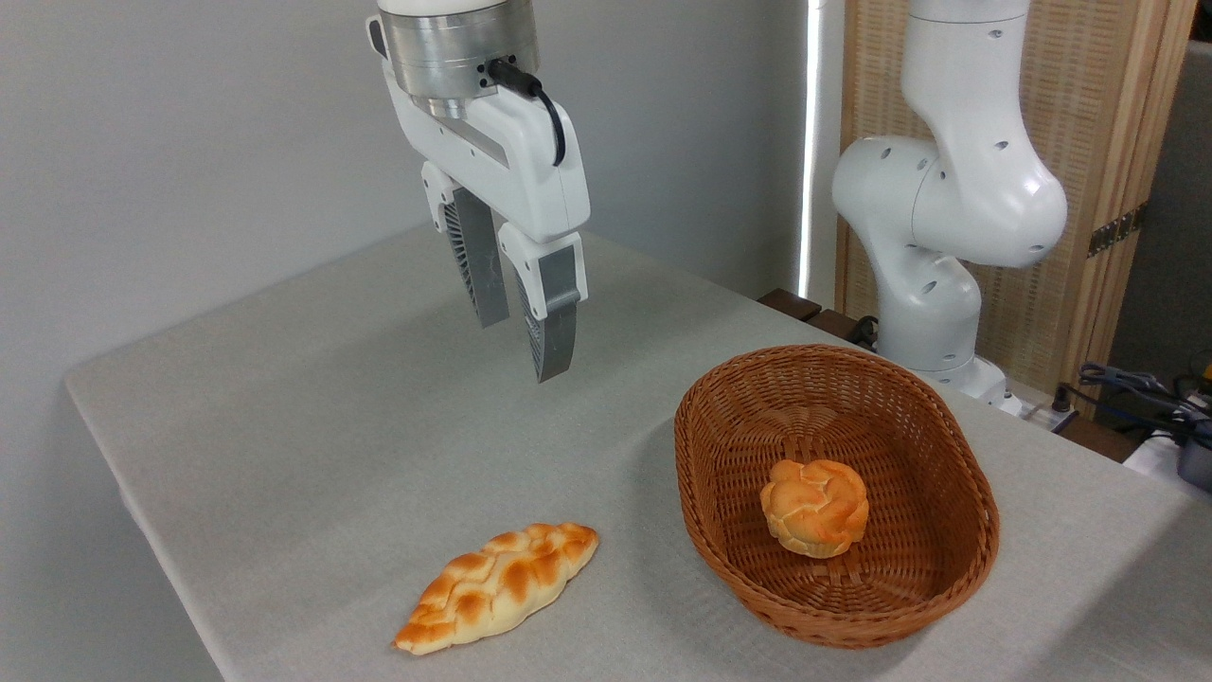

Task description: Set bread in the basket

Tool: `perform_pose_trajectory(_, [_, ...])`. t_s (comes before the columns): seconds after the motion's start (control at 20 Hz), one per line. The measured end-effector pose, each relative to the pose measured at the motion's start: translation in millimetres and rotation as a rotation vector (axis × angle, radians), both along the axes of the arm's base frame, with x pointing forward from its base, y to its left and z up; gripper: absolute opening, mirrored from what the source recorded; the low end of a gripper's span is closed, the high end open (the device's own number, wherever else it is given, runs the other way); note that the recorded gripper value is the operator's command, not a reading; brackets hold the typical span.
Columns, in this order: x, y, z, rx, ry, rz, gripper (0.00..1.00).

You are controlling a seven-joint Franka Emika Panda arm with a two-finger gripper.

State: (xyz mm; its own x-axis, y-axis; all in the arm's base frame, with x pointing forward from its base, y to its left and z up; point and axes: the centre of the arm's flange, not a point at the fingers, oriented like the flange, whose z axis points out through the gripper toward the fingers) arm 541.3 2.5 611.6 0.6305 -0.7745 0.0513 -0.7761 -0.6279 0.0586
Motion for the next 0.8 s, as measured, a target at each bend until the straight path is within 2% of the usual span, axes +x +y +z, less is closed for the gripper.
perform_pose_trajectory(0.1, [0.1,-0.8,0.4,0.005,-0.001,-0.003,1.0])
perform_pose_trajectory(0.3, [0.3,-8.1,-0.4,0.051,0.0,-0.026,1.0])
perform_pose_trajectory(0.8, [0.3,-7.6,-0.4,0.055,0.001,-0.026,1.0])
